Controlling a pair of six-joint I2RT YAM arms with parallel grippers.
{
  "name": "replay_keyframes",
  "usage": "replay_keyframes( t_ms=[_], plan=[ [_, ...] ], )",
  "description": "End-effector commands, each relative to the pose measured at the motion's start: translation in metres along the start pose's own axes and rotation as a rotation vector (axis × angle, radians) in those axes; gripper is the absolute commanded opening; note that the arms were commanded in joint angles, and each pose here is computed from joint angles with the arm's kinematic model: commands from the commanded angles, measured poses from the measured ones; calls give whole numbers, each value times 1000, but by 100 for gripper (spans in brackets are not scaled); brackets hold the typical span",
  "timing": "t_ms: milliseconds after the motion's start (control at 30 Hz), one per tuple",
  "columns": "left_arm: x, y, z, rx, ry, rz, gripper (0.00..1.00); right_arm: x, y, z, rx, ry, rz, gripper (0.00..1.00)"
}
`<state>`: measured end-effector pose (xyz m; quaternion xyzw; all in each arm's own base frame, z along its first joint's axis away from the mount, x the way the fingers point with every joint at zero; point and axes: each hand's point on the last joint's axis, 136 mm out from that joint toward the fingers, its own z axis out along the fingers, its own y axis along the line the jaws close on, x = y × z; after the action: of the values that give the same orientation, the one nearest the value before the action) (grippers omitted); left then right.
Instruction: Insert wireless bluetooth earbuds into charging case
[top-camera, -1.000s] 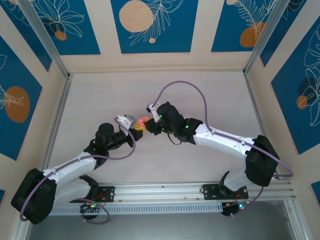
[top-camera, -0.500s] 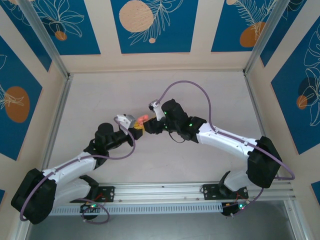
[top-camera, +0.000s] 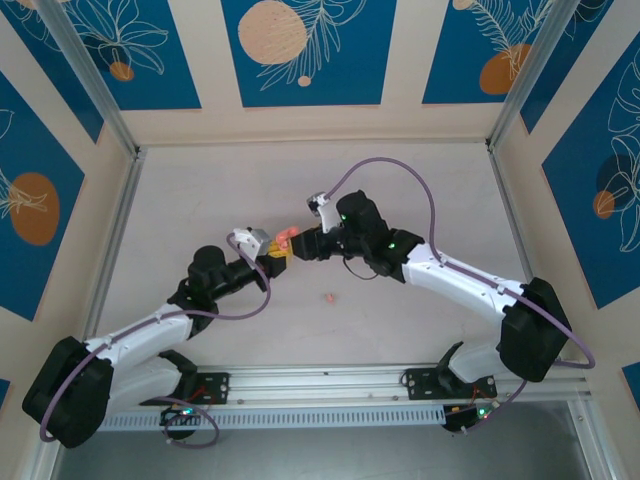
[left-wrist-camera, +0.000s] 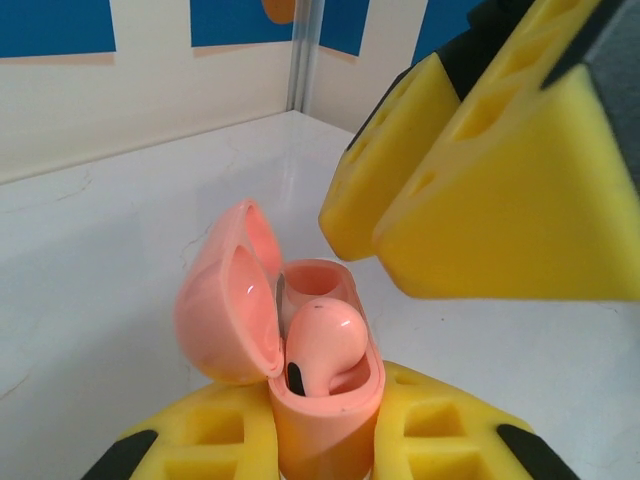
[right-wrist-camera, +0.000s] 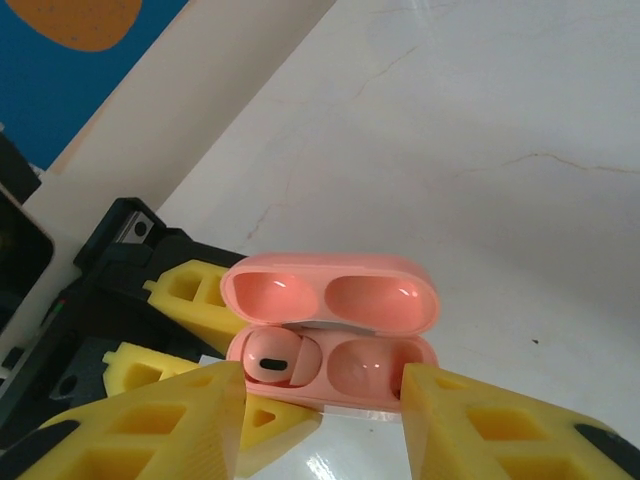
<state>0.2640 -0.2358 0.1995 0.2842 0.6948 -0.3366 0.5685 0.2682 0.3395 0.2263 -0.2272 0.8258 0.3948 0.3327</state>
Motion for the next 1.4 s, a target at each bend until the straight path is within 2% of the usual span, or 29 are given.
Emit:
replay_keyframes(
  t_ms=[0,167,300,567,700,800,1133,1367],
  plan=[
    [-4,7,1,-43,-9,18,16,3,-10,-10,13,12,81,45],
    [6,15,3,-86,29,4,17,11,-26,-17,44,73,166,44],
    [11,18,4,-97,41,-10,17,33,-35,-26,78,165,238,43],
    [21,22,-1,-130,68,-30,17,117,-69,-66,341,479,507,41],
    [23,23,-3,-135,68,-39,17,161,-76,-70,393,609,655,40],
    [24,22,-4,-131,65,-46,17,180,-79,-62,397,674,699,39],
    [22,21,-11,-146,64,-39,17,215,-82,-24,411,864,663,39],
    [23,22,-18,-165,74,-26,17,228,-73,-11,383,933,627,38]
  ],
)
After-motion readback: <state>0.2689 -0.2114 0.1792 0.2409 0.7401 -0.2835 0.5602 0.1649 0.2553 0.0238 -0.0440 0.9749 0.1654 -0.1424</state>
